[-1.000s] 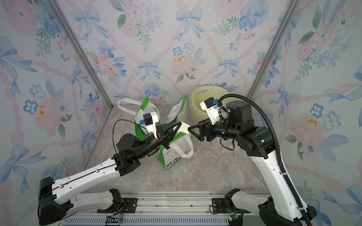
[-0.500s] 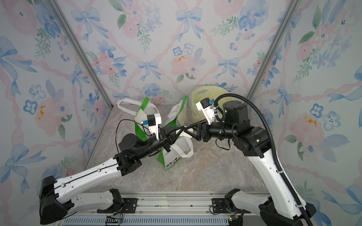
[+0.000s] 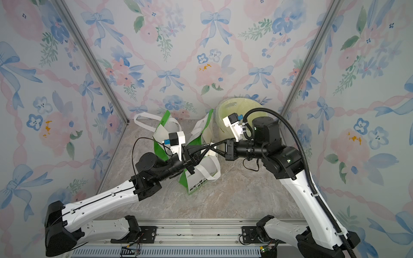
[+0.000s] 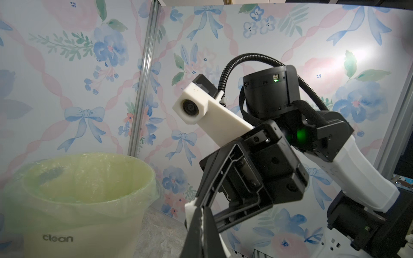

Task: Shred takeout receipts and throw away
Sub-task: Shred the takeout receipt.

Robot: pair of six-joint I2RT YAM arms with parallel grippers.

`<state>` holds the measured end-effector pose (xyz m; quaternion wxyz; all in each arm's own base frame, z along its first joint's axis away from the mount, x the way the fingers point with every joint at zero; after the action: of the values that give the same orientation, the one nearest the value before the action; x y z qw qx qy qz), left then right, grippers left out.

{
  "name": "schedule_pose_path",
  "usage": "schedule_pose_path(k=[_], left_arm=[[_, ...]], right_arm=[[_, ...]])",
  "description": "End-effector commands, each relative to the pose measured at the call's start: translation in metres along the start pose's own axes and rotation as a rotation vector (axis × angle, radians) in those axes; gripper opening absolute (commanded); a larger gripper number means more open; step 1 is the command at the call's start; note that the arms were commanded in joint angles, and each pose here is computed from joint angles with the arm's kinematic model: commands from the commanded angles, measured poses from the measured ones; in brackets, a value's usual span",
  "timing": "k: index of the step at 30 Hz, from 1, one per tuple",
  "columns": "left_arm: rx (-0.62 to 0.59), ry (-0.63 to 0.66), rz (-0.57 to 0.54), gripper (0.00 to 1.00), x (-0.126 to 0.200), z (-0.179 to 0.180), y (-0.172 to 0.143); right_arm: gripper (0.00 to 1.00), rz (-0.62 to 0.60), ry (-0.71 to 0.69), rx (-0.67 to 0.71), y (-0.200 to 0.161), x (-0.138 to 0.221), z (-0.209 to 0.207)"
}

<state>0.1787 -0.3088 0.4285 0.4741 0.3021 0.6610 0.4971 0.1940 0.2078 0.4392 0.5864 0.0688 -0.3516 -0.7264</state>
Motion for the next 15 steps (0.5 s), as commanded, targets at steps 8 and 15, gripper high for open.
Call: schedule_pose_path(k=[8,15], left_arm=[[-0.487,-0.205,-0.123,0.0,0.019,-0.044,0.019],[-0.52,-0.18,-0.253,0.0,0.029,-0.052,0.036]], right_arm=[[0.0,0.035,-0.065,-0.426,-0.012,-0.015,-0.051],[0.0,0.037,-0.188,-0.505,-0.023,-0.016,-0.073]])
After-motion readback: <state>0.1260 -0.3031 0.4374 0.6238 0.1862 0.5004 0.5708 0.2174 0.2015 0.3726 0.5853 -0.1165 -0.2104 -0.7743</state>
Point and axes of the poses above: each gripper's point midway between its finger pads, its own x axis back along the fingers, its own z axis along the line the jaws close on, y = z × x, the point moved 4 cm from there along x, back along the fingers, and after that the axes turned 6 degrees about -x, right-handed, at the moved point
